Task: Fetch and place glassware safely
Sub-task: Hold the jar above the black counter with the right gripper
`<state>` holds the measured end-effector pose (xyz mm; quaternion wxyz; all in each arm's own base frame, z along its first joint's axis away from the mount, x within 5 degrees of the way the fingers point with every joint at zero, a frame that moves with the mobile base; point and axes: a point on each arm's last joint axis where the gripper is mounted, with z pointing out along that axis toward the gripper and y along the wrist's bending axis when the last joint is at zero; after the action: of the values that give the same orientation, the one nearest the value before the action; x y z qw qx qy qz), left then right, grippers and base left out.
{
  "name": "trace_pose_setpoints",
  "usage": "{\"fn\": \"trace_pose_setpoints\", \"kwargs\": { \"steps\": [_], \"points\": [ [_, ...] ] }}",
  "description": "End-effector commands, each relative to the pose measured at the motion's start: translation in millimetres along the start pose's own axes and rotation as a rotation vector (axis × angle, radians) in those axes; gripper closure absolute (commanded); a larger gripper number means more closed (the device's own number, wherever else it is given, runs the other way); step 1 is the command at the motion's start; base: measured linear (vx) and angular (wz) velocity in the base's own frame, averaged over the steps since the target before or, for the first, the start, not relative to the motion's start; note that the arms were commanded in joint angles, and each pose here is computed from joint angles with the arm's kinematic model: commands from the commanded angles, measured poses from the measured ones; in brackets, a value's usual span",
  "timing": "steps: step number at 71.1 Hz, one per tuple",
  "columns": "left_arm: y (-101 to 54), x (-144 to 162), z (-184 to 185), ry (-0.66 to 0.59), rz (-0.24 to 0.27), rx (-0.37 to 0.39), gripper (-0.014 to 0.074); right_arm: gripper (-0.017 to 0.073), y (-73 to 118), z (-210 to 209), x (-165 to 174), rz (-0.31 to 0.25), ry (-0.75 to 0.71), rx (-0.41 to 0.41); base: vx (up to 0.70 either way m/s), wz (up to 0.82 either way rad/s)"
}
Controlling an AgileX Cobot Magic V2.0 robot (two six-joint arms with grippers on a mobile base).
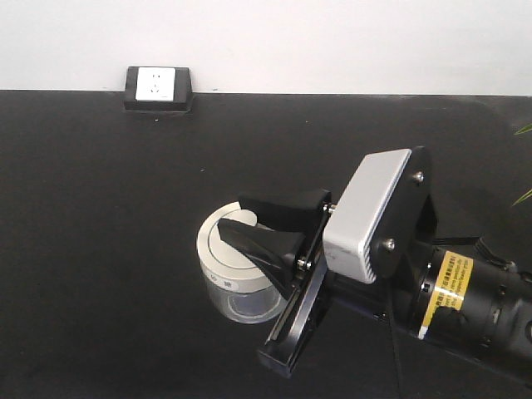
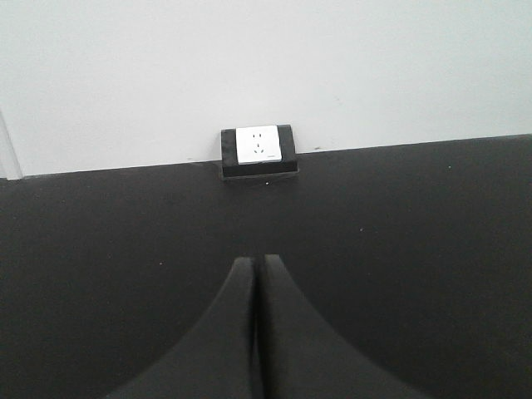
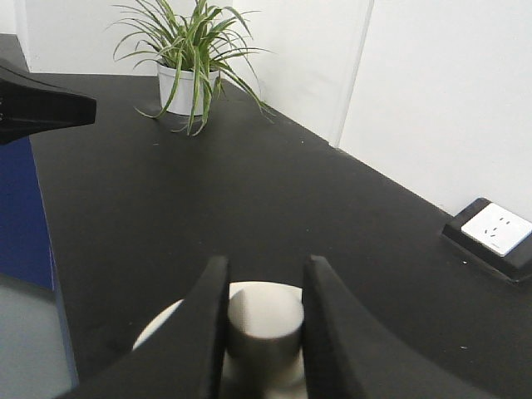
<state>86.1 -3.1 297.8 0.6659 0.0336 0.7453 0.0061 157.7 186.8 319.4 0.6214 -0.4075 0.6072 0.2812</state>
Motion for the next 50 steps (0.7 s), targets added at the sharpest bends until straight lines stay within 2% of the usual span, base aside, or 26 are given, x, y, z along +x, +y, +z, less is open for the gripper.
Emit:
{"fn": "trace_pose_setpoints", "kwargs": {
  "steps": [1, 50],
  "points": [
    [0.9, -14.1, -0.7, -0.087, -0.008, -0.006, 0.0601, 0.0560, 0.3, -4.3, -23.9, 0.000, -0.134, -0.021, 0.03, -0.04],
    [0.9, -14.1, -0.7, -0.087, -0.008, -0.006, 0.0601, 0.0560, 0.3, -4.3, -23.9, 0.000, -0.134, -0.021, 0.00, -0.01]
  ]
}}
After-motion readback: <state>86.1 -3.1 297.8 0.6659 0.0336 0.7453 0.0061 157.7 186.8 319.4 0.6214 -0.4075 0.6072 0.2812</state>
